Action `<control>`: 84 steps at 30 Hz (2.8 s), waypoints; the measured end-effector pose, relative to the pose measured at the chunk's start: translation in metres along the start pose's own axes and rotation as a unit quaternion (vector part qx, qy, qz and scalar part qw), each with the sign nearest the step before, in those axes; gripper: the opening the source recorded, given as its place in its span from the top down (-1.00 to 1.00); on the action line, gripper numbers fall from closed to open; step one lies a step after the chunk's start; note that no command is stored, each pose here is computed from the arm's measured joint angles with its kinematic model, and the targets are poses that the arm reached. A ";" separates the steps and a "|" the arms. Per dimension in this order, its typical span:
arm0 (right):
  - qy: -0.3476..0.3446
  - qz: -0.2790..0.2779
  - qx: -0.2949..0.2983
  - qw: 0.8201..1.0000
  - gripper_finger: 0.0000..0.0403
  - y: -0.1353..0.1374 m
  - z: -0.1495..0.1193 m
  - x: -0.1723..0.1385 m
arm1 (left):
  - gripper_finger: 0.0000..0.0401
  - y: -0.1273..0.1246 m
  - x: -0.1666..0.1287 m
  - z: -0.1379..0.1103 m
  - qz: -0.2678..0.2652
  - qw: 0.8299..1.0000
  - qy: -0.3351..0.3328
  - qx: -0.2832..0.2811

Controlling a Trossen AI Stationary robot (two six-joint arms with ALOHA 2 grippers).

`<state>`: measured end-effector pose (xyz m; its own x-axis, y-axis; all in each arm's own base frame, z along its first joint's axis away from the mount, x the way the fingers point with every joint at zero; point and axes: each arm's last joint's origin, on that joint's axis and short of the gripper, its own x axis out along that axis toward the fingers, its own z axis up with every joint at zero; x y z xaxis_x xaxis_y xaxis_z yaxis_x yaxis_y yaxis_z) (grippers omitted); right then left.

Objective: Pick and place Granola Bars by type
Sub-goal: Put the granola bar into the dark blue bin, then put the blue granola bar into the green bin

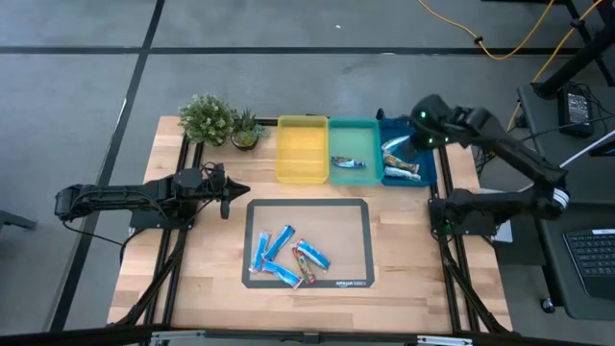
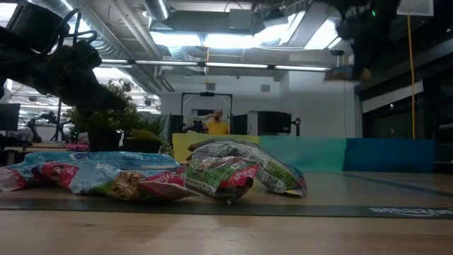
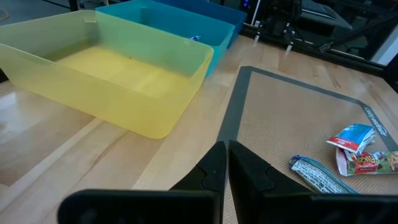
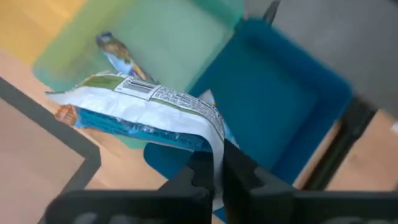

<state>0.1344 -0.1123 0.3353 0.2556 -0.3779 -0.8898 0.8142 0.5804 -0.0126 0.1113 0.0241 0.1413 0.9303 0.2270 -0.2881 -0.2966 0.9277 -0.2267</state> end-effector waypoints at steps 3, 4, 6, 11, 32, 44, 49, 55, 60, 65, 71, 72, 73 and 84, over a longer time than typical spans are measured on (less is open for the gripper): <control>0.010 -0.003 0.036 0.999 0.88 -0.002 -0.020 0.023 | 0.94 0.000 0.000 0.000 0.000 1.000 0.000 0.000; 0.009 -0.003 0.048 0.999 0.86 -0.002 -0.025 0.030 | 0.94 0.000 0.000 0.000 0.000 1.000 0.000 0.000; 0.007 -0.003 0.071 0.997 0.83 -0.003 -0.034 0.042 | 0.94 0.000 0.000 0.000 0.000 1.000 0.000 0.000; 0.006 -0.003 0.125 0.992 0.88 -0.003 -0.050 0.068 | 0.95 0.000 0.000 0.000 0.000 1.000 0.000 0.000; -0.012 -0.068 0.175 0.982 0.92 -0.009 -0.070 0.086 | 0.95 0.000 0.000 0.000 0.000 1.000 0.001 0.000; -0.021 -0.088 0.186 0.978 0.68 -0.011 -0.070 0.086 | 0.94 0.000 0.000 0.000 0.000 1.000 0.001 0.000; -0.032 -0.108 0.198 0.974 0.60 -0.012 -0.070 0.086 | 0.95 0.000 0.000 0.000 0.000 1.000 0.001 0.000; -0.036 -0.110 0.198 0.973 0.45 -0.012 -0.069 0.086 | 0.94 0.000 0.000 0.000 0.000 1.000 0.001 0.000; -0.048 -0.086 0.203 0.974 0.29 -0.010 -0.065 0.086 | 0.95 0.000 0.000 0.000 0.000 1.000 0.001 0.000; -0.057 -0.035 0.188 0.980 0.17 -0.004 -0.060 0.086 | 0.94 0.000 0.000 0.000 0.000 1.000 0.001 0.000; -0.078 0.000 0.160 0.984 0.15 0.006 -0.057 0.084 | 0.96 0.000 0.000 0.000 0.000 1.000 0.001 0.000; -0.080 0.003 0.156 0.984 0.15 0.008 -0.057 0.084 | 0.96 0.000 0.000 0.000 0.000 1.000 0.001 0.000; -0.081 0.006 0.151 0.985 0.15 0.009 -0.057 0.084 | 0.96 0.000 0.000 0.000 0.000 1.000 0.001 0.000; -0.069 0.076 -0.006 0.995 0.15 0.032 -0.064 0.079 | 0.94 0.000 0.000 0.000 0.000 1.000 0.001 0.000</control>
<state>0.1472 -0.0780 0.2351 0.4454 -0.3807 -0.8104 0.7542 0.6473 0.1104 0.1112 0.0241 0.1410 0.9298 0.2270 -0.2898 -0.2971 0.9276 -0.2265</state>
